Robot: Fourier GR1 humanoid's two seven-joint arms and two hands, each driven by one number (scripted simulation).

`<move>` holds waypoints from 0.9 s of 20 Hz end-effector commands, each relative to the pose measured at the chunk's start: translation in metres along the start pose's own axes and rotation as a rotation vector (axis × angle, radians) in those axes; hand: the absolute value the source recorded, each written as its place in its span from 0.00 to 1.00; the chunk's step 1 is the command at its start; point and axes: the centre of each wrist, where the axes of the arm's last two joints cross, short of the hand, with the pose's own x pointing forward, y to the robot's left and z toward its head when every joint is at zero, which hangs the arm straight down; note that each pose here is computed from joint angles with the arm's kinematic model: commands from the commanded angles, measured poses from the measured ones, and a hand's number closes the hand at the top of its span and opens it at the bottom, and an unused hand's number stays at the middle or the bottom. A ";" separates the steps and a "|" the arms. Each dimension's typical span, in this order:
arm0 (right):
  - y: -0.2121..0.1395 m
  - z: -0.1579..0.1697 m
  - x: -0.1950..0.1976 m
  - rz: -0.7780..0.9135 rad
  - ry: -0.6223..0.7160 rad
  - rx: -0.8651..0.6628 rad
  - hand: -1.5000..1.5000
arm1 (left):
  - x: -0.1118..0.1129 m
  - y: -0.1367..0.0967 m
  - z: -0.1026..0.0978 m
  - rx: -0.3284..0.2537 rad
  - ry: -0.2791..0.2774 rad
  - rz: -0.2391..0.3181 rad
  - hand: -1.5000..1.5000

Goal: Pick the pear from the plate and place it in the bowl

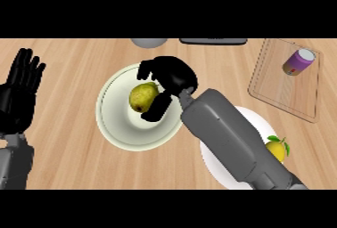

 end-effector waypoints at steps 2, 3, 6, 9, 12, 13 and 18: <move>0.034 -0.012 -0.036 -0.157 0.041 -0.008 0.00 | 0.007 -0.005 -0.006 -0.014 -0.011 0.008 0.50; 0.033 -0.012 -0.026 -0.222 0.042 -0.018 0.00 | -0.009 -0.006 -0.004 -0.026 -0.001 0.020 0.50; 0.022 -0.018 -0.033 -0.344 -0.033 -0.070 0.00 | 0.004 0.004 -0.023 -0.010 -0.002 -0.001 0.50; 0.025 -0.016 -0.045 -0.408 -0.073 -0.234 0.00 | -0.003 0.001 -0.003 -0.005 -0.016 0.002 0.50; 0.012 -0.018 -0.048 -0.474 -0.084 -0.360 0.00 | -0.002 -0.007 -0.011 -0.017 0.003 0.005 0.50; 0.009 -0.015 -0.043 -0.508 -0.081 -0.380 0.00 | -0.004 -0.010 -0.007 0.008 0.024 0.007 0.50; -0.031 -0.008 -0.096 -0.578 -0.008 -0.478 0.00 | -0.001 -0.002 -0.004 0.022 -0.012 0.000 0.50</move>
